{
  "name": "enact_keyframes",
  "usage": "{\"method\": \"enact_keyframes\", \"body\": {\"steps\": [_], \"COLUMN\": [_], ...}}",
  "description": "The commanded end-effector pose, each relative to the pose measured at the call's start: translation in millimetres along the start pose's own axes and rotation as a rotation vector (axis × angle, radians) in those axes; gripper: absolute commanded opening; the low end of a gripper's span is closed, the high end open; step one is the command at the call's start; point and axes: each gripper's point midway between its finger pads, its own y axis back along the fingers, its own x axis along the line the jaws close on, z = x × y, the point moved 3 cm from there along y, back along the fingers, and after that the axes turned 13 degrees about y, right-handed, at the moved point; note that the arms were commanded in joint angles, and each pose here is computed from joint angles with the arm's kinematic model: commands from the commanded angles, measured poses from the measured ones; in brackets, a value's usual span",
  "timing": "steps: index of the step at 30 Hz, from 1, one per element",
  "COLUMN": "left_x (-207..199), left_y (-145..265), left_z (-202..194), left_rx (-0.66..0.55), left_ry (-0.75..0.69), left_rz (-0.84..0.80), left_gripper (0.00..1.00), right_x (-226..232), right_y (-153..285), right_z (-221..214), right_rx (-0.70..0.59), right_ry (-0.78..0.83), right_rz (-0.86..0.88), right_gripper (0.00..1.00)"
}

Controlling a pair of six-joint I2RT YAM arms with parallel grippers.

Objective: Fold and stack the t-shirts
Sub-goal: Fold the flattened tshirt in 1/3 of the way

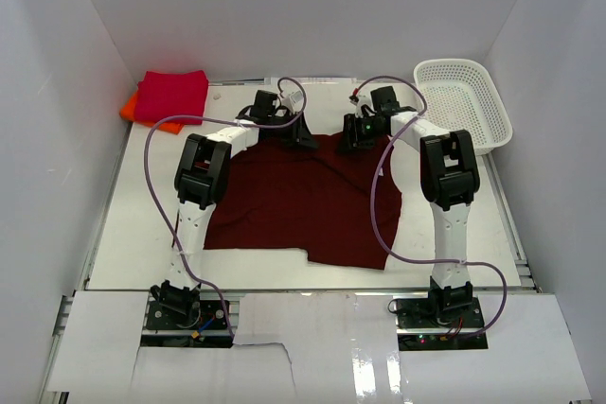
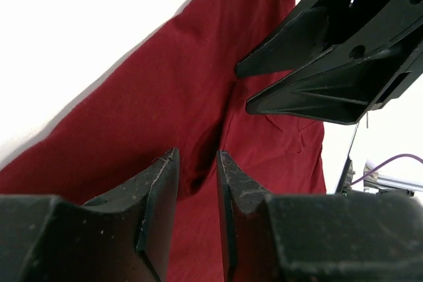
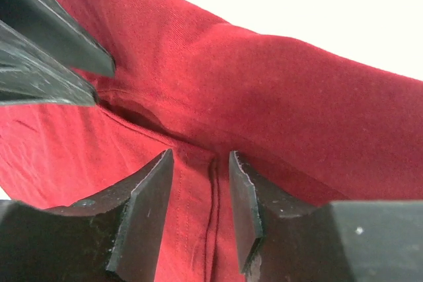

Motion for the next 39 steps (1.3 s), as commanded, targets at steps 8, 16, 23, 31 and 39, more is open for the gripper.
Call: {"method": "enact_keyframes", "body": {"steps": [8,16,23,31,39], "left_x": [-1,4,6,8,7], "left_y": [1,0,-1,-2,-3], "left_z": [-10,-14,-16,-18,-19], "left_rx": [0.023,0.027,0.031,0.035,0.035], "left_ry": [0.002,0.012,0.016,0.019,0.014], "left_rz": [-0.010,-0.001,0.006,0.015,0.021], "left_gripper": [0.39,0.39,0.39,0.39,0.40], "right_x": [9,15,41,74,93], "right_y": [-3,2,17,29,32], "right_z": [11,11,10,0,-13], "right_rx": [-0.029,-0.028,-0.046,-0.041,-0.026], "right_ry": [0.025,0.026,0.021,0.009,-0.007], "right_rz": [0.034,0.044,0.112,0.210,0.265], "right_gripper": [0.28,0.08,0.08,0.08,0.08]}}
